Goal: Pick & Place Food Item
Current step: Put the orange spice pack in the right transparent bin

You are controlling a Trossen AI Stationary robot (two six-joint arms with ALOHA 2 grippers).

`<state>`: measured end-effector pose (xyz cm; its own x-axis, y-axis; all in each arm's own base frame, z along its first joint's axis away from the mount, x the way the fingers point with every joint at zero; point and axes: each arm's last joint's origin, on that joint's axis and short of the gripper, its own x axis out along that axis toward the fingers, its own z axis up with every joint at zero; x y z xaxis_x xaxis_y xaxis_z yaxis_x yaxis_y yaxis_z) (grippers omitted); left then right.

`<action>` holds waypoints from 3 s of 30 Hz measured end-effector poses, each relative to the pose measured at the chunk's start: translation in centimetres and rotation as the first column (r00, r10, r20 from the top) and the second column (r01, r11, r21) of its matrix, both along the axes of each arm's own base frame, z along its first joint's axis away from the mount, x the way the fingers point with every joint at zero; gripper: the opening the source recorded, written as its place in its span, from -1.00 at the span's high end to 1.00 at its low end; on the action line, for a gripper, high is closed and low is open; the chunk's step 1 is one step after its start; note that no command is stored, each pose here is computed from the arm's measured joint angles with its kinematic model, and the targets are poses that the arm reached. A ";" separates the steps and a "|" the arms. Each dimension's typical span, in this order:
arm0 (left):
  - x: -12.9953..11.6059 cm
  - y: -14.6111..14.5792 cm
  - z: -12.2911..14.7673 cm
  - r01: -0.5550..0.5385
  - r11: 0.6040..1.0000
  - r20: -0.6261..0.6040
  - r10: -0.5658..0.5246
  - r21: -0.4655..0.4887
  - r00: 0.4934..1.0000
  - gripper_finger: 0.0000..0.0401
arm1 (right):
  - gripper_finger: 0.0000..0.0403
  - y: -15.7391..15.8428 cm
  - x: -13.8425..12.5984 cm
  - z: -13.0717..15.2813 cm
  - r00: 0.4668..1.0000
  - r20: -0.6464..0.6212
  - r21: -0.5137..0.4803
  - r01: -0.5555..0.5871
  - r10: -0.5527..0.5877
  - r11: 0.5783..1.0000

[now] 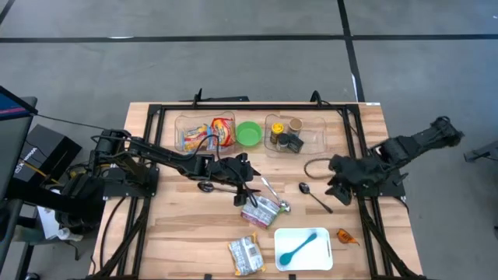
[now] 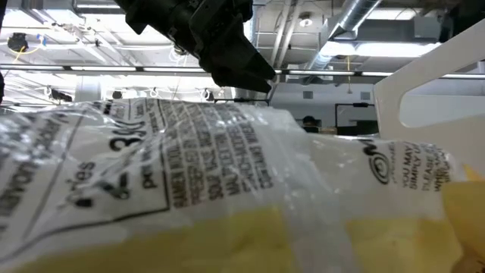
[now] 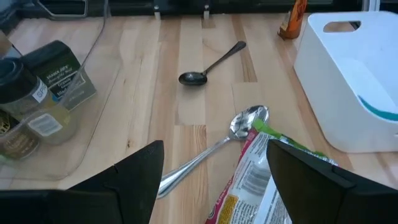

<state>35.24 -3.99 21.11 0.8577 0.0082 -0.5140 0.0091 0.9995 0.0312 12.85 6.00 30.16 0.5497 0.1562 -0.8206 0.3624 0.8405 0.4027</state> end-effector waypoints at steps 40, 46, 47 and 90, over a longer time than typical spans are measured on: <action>0.5 -0.1 1.1 0.000 1.000 0.122 0.002 -0.017 0.993 -0.38 | 0.04 14.6 -3.8 -5.2 0.924 -0.342 -0.092 0.147 -0.170 0.985; 0.5 -0.1 1.1 0.000 1.000 0.122 0.002 -0.017 0.993 -0.38 | 0.03 15.4 -3.9 -6.3 0.911 -0.358 -0.126 0.171 -0.206 0.977; 0.5 -0.1 1.1 0.000 1.000 0.122 0.002 -0.017 0.993 -0.38 | 0.03 15.4 -3.8 -6.4 0.910 -0.359 -0.133 0.171 -0.208 0.976; 0.5 -0.1 1.1 0.000 1.000 0.122 0.001 -0.014 0.992 -0.38 | 0.04 15.6 -2.9 -7.0 0.910 -0.356 -0.147 0.170 -0.213 0.974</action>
<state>35.79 -4.05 22.16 0.9142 0.0021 -0.4053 0.0056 0.9998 0.0178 9.95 21.64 23.17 0.2170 -0.0249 -0.9759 0.6249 0.7716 0.1193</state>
